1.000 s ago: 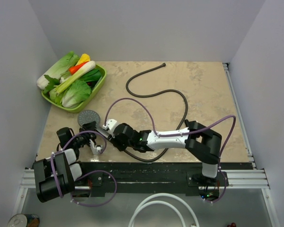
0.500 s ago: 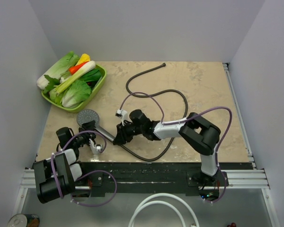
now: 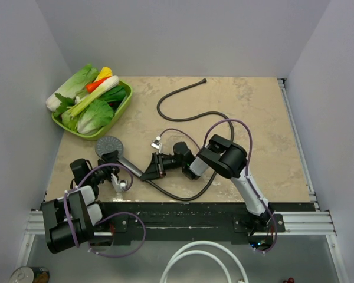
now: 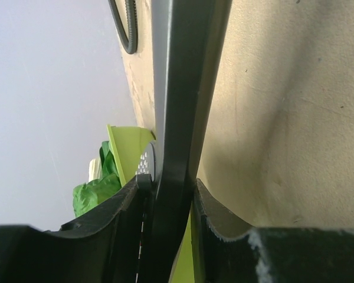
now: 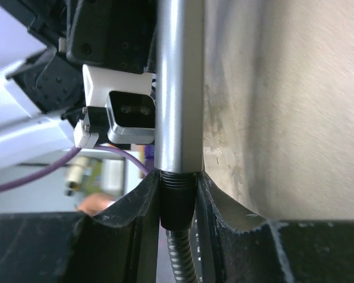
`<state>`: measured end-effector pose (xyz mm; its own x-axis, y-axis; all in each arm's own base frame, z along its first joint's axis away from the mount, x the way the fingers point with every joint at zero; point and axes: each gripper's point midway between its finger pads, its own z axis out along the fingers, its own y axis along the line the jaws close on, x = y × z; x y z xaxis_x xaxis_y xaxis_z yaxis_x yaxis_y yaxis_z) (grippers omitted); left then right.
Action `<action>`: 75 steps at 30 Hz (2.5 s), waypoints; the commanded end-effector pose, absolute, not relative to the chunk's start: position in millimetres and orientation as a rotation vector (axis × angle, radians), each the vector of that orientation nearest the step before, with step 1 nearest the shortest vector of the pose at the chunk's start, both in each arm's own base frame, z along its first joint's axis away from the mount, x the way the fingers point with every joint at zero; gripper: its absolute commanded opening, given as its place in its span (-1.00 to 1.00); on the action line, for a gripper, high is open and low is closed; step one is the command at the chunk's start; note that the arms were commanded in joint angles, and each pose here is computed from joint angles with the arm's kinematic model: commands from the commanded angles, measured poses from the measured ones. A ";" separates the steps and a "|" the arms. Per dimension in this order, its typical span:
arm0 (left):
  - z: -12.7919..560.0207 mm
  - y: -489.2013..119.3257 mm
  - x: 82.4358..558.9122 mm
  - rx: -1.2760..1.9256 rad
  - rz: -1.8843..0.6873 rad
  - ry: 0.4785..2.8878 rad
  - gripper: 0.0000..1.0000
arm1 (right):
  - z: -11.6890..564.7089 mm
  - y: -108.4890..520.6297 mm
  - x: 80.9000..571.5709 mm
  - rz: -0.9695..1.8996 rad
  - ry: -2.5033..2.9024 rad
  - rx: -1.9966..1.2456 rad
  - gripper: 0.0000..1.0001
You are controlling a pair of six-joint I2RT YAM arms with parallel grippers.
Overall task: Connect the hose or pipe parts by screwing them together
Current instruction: Install the bathroom fixture on the pipeline.
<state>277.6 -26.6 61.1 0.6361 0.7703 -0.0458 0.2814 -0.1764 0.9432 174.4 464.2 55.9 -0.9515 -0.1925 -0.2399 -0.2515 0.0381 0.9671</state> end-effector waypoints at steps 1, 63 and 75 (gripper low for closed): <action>26.6 -93.3 190.4 1.927 0.679 0.260 -1.00 | 130.8 458.3 172.1 2.362 1.760 -0.539 -0.44; 24.2 -91.0 191.8 1.944 0.686 0.271 -1.00 | 90.1 469.7 158.7 0.811 2.071 -1.198 -0.43; 25.0 -91.2 191.8 1.940 0.687 0.269 -1.00 | 112.9 480.4 157.8 1.296 2.088 -1.085 -0.60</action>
